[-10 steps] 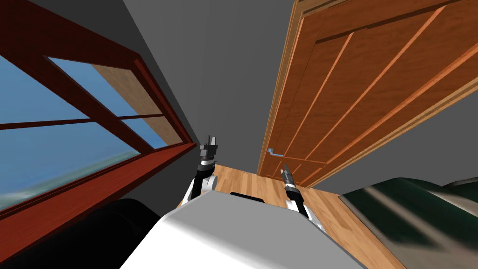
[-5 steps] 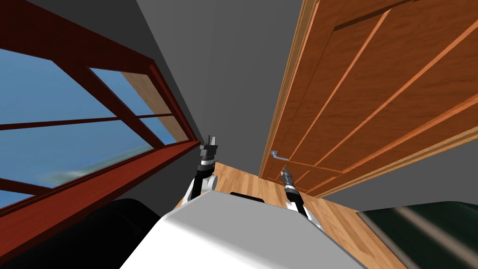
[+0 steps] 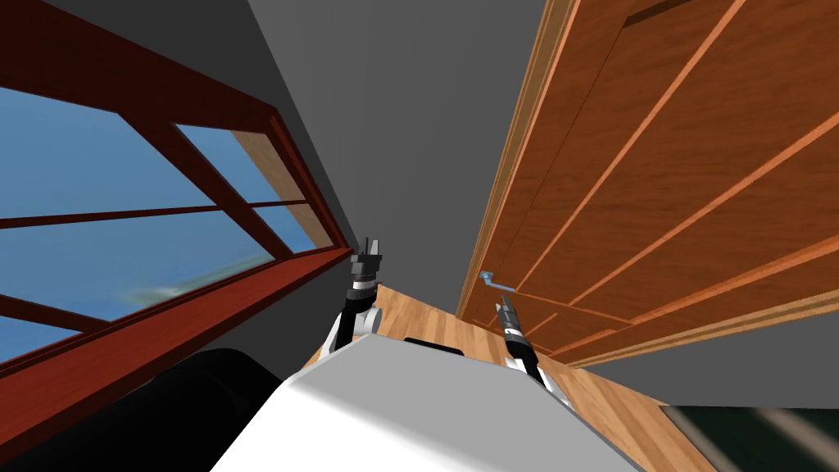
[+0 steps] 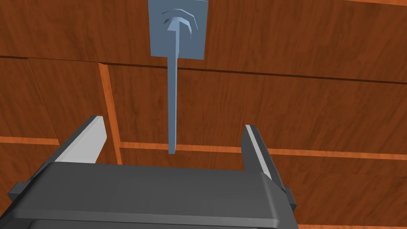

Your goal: Pull the door open

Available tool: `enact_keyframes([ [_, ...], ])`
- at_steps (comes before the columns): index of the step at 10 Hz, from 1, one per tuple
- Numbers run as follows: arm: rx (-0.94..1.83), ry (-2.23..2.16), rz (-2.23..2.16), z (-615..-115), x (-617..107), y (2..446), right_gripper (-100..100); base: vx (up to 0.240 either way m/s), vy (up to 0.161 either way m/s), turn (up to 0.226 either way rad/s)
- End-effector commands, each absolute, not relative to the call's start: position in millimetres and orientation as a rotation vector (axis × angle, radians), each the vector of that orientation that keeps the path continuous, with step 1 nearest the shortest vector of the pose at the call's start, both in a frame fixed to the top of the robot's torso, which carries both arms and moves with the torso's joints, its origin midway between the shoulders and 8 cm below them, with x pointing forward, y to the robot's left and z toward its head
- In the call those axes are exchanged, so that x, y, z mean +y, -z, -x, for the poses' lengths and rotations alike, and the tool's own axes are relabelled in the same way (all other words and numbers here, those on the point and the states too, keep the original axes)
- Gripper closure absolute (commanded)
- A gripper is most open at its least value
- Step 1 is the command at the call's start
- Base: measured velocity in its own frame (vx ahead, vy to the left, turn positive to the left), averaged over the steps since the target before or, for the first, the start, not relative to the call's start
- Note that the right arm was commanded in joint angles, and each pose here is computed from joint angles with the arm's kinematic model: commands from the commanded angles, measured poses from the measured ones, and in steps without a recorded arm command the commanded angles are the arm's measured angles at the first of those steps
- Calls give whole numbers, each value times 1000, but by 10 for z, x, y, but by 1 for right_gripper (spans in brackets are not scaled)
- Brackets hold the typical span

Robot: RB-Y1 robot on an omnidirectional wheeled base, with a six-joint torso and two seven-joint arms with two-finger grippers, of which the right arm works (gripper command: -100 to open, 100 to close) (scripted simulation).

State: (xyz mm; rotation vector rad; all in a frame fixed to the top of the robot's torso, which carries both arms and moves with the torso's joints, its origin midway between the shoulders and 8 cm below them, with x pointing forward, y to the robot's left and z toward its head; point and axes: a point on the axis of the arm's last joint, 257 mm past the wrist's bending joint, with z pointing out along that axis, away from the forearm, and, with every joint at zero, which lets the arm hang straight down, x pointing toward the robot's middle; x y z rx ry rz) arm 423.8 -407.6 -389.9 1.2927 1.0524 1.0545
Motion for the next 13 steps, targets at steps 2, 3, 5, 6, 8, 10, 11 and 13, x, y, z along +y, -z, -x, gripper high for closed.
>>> enact_keyframes([
  [2,1032,-1035,-1305,-4117,-4271,3918,-100,229,-3,118],
  [3,1024,-1027,-1309,-4069,-4345,3922,-100,201,-17,106],
  [5,1012,-1014,-1315,-3990,-4463,3925,-100,188,-36,100],
  [6,1007,-1010,-1317,-3961,-4506,3925,-100,186,-12,49],
  [8,1010,-1013,-1315,-3979,-4462,3919,100,34,-4,2],
  [10,1010,-1013,-1315,-3979,-4462,3919,100,-28,3,2],
  [11,1010,-1013,-1315,-3979,-4462,3919,100,-15,2,2],
  [13,1010,-1013,-1315,-3979,-4462,3919,100,-3,0,0],
])
